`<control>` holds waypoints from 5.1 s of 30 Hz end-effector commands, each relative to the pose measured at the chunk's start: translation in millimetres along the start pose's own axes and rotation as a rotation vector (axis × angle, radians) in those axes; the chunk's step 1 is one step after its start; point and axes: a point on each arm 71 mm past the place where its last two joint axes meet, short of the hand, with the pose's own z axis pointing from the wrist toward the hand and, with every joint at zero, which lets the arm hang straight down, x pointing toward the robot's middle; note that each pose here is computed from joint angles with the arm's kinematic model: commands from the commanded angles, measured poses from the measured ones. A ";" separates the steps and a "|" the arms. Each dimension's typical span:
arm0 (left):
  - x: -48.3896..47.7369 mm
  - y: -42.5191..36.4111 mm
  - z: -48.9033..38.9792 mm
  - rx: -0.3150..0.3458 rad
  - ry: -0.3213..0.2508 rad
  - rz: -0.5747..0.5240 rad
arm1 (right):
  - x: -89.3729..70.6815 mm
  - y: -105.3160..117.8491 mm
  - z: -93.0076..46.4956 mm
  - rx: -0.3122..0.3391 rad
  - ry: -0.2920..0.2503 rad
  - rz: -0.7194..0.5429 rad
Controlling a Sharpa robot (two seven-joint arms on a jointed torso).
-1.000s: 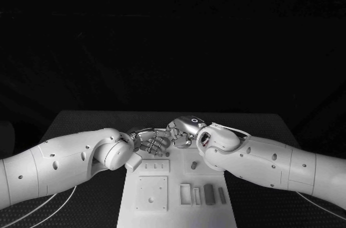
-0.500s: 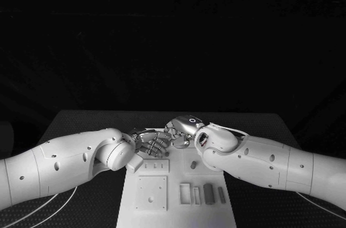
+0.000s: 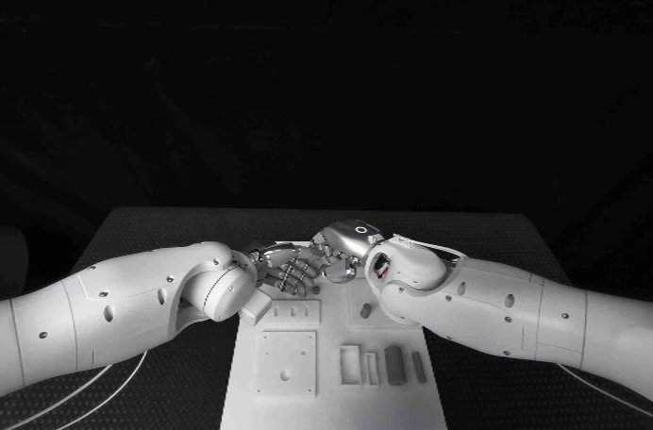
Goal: Assemble the parts on the task board
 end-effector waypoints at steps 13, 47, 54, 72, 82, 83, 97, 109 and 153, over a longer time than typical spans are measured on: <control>1.1 -1.3 1.4 -0.010 -0.021 0.016 | 0.5 3.4 -1.4 -0.007 -0.001 -0.011; 0.5 -0.1 1.1 -0.027 -0.037 0.050 | 1.4 -0.4 -0.7 0.013 0.003 -0.022; 0.2 0.3 1.1 -0.030 -0.044 0.048 | 1.9 0.5 -1.1 0.013 0.007 -0.009; 5.3 -1.2 1.0 -0.017 -0.015 0.021 | 3.7 0.9 -1.3 0.020 0.021 0.007; 6.9 -0.1 1.0 -0.032 0.006 0.039 | 3.5 0.0 -1.4 0.023 0.018 0.005; 6.8 0.0 1.1 -0.033 0.005 0.042 | 3.5 -0.1 -1.6 0.023 0.018 0.005; 6.4 -0.2 1.3 -0.028 0.003 0.045 | 4.0 -0.2 -1.7 0.021 0.026 0.004; 8.7 -0.3 2.9 -0.024 0.018 0.027 | 4.2 0.2 -1.9 0.020 0.028 0.005; 1.5 1.9 2.1 -0.007 -0.012 0.014 | 7.7 -7.3 -6.2 0.030 0.072 0.059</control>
